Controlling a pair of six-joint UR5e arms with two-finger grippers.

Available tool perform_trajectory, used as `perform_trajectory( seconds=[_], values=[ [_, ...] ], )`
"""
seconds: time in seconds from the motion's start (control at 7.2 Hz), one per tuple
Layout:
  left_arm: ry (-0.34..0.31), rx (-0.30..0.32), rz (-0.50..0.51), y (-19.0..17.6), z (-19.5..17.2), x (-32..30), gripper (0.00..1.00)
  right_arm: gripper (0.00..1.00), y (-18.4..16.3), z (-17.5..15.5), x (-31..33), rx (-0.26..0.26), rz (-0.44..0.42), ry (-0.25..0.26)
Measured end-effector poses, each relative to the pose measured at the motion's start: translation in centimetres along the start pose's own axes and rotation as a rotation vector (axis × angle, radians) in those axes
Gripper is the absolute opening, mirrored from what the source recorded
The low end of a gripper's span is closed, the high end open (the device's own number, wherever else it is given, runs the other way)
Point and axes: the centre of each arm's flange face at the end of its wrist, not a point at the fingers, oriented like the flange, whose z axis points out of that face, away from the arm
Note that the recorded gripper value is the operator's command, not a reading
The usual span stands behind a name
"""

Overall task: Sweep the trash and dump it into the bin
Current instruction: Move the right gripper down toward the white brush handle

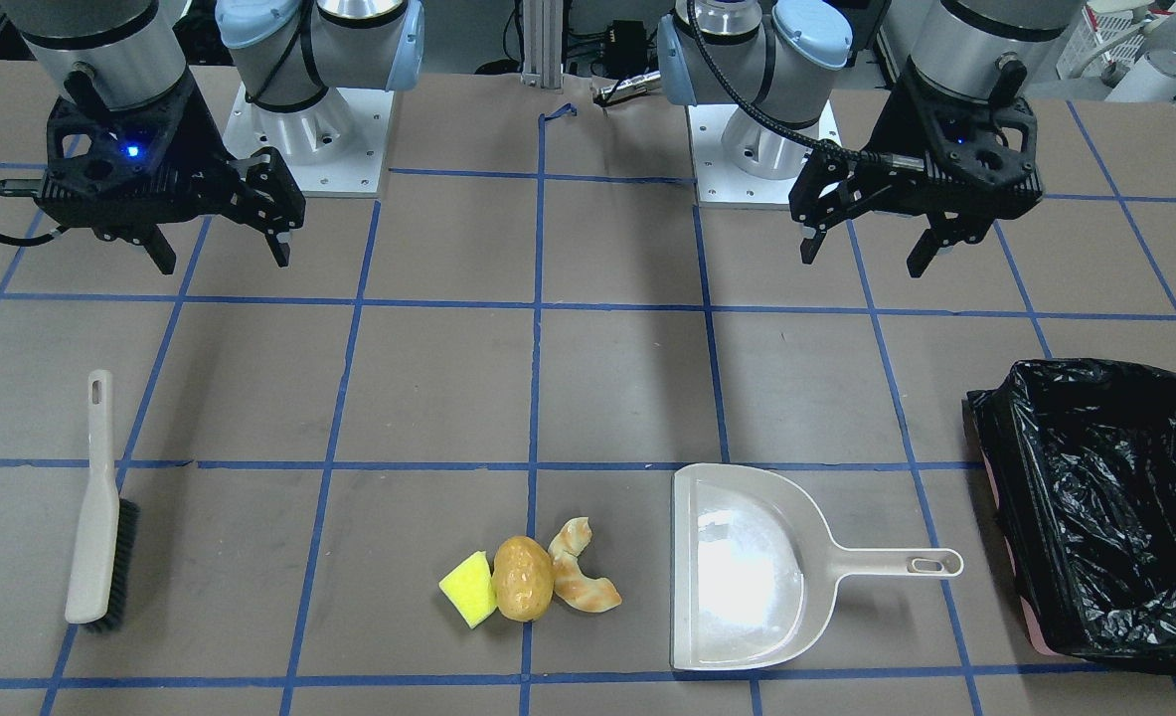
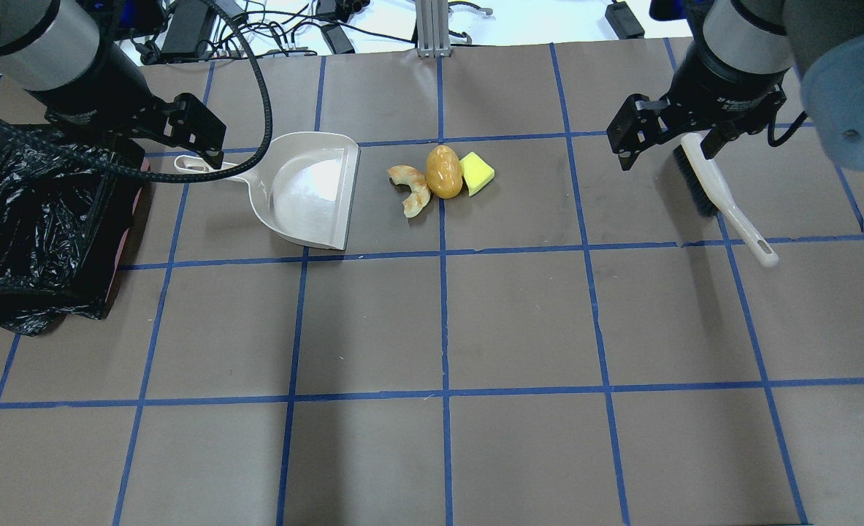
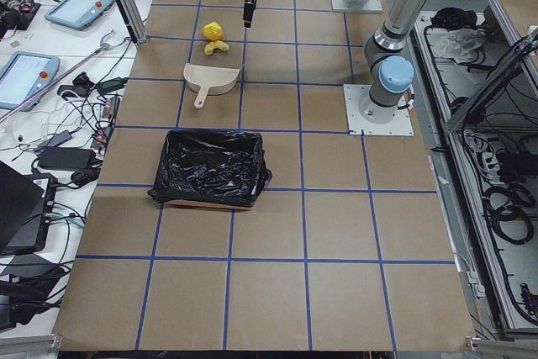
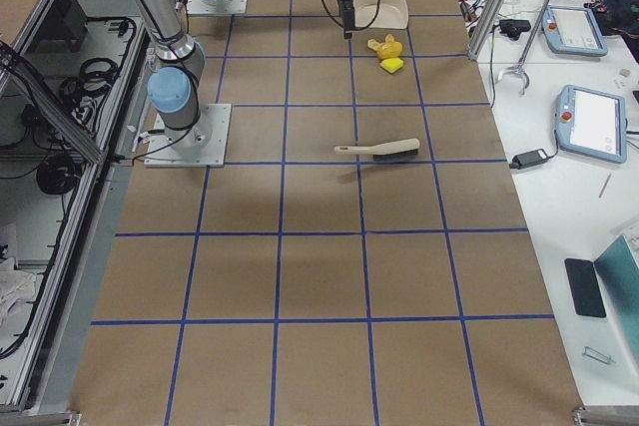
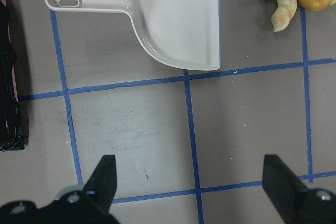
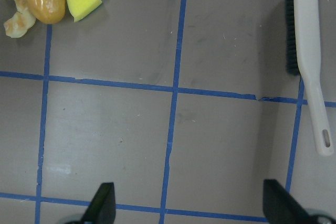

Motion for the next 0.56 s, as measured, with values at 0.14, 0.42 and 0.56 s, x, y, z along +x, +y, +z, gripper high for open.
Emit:
perform_trajectory(
  seconds=[0.14,0.42,0.56],
  values=[
    [-0.002,0.004,-0.002,0.1,-0.2,-0.1,1.00,1.00,0.0,0.0,0.0,-0.001,0.000,0.000],
    [-0.014,-0.007,-0.015,-0.6,0.7,-0.7,1.00,1.00,0.1,0.0,0.0,-0.005,0.000,0.000],
    [-0.028,-0.008,-0.020,-1.1,1.3,-1.0,1.00,1.00,0.1,0.0,0.0,-0.004,0.001,-0.001]
  ],
)
